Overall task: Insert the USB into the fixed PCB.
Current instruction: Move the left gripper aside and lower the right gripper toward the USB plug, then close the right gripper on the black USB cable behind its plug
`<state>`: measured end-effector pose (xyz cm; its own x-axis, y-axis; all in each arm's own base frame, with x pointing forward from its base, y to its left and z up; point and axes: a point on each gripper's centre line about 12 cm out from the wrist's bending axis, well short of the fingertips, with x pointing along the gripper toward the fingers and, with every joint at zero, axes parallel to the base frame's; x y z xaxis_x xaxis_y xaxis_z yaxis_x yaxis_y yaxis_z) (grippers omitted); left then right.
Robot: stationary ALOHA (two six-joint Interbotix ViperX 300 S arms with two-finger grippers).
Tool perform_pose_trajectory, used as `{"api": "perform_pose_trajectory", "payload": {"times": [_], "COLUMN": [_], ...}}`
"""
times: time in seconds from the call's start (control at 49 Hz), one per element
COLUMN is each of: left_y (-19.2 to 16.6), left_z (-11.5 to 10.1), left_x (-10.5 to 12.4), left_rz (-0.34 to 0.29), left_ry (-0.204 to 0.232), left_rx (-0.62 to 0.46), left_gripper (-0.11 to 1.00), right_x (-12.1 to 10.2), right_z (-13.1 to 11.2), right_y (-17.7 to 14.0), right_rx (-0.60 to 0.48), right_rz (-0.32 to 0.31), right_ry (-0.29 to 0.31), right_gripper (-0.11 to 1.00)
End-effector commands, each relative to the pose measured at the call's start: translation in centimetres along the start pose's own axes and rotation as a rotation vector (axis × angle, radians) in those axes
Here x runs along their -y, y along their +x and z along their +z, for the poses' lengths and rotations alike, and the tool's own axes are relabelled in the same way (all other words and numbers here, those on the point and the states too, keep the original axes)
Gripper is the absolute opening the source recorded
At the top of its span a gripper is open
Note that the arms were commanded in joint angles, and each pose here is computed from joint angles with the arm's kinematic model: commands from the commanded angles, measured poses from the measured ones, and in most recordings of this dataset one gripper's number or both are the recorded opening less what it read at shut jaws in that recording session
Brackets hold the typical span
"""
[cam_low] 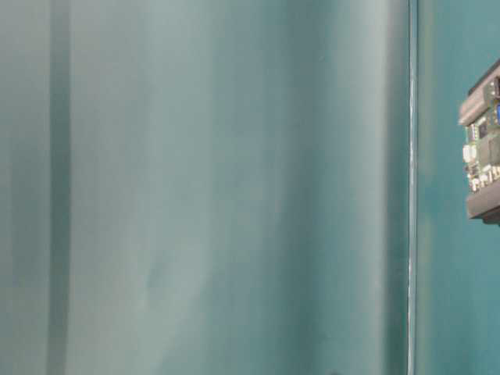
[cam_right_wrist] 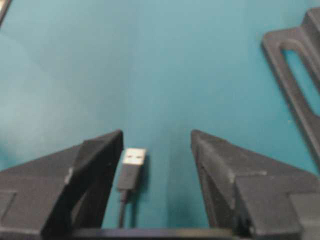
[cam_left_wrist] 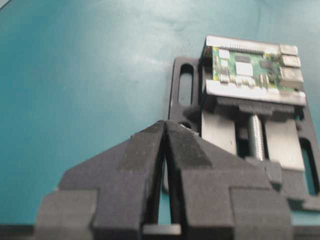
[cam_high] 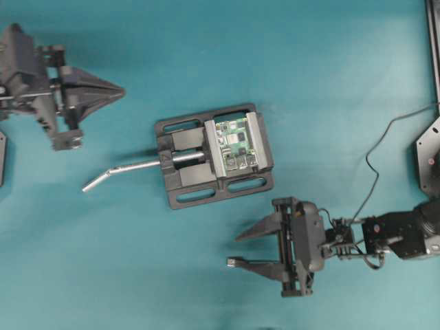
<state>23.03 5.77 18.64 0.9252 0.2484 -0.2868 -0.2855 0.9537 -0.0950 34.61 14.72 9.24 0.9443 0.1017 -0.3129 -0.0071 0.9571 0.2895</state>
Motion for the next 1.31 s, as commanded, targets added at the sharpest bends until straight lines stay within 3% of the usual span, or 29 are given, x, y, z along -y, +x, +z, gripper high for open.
{"api": "perform_pose_trajectory", "payload": {"times": [0.0, 0.306, 0.551, 1.285], "left_y": [-1.6, -7.4, -10.6, -9.9], "left_z": [0.3, -1.4, -2.7, -3.1], "left_x": [0.1, -0.1, -0.1, -0.1], "left_rz": [-0.012, -0.034, -0.066, -0.063], "left_ry": [-0.001, -0.003, -0.003, 0.001], "left_rx": [0.037, 0.106, 0.179, 0.153], "left_gripper": [0.01, 0.01, 0.01, 0.01], "right_x": [-0.9, -1.4, -1.5, -1.8], "right_z": [0.2, -1.1, -1.3, -3.3], "right_y": [0.0, 0.6, 1.0, 1.0], "right_rx": [0.024, 0.007, 0.007, -0.034], "right_rz": [0.007, -0.029, -0.042, -0.063], "right_ry": [0.011, -0.039, -0.032, -0.035], "right_gripper": [0.61, 0.61, 0.61, 0.61]}}
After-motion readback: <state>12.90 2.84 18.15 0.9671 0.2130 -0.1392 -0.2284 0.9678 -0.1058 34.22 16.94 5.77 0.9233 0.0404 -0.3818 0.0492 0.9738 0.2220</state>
